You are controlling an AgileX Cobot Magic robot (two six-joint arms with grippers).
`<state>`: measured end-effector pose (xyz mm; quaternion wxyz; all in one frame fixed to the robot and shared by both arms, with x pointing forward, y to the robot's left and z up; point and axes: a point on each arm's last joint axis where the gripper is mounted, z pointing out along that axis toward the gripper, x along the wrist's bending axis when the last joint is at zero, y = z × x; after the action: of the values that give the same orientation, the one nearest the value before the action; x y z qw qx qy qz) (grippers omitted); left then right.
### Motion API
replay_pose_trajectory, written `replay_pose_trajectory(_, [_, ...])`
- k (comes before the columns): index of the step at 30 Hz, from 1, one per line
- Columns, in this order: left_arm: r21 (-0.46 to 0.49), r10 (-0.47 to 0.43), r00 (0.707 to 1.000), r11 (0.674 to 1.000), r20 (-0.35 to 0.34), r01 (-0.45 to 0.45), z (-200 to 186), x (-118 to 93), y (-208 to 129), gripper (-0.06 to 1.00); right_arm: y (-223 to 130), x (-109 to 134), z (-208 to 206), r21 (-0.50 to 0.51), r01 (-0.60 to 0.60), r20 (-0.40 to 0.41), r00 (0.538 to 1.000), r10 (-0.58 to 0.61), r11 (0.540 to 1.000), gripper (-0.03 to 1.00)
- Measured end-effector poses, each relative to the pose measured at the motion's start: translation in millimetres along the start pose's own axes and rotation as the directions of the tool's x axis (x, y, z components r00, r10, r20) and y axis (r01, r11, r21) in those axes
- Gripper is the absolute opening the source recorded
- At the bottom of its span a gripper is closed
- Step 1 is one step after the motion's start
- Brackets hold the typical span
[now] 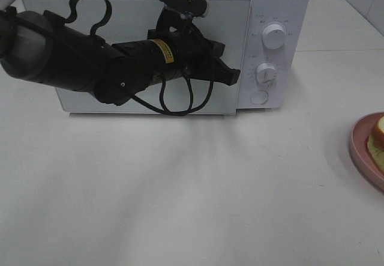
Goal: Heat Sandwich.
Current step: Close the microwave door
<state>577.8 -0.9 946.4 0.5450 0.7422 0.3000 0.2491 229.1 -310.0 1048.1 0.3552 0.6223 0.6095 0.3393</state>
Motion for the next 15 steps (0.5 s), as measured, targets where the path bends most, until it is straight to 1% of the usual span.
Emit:
replay_pose_trajectory(8, [0.001,-0.001,1.0,1.0,-0.002,0.001,11.9,0.1,4.6,0.0,0.0,0.0,0.0,0.0,0.0,0.0,1.0,0.0,1.0,0.76])
replay_pose_trajectory(10, [-0.006,-0.03,0.999,1.0,-0.016,0.03,16.5,2.4,7.3,0.0,0.0,0.0,0.0,0.0,0.0,0.0,1.0,0.0,1.0,0.76])
replay_pose_trajectory(15, [-0.006,-0.036,0.999,0.999,-0.017,0.036,19.0,2.2,6.4,0.0,0.0,0.0,0.0,0.0,0.0,0.0,1.0,0.0,1.0,0.76])
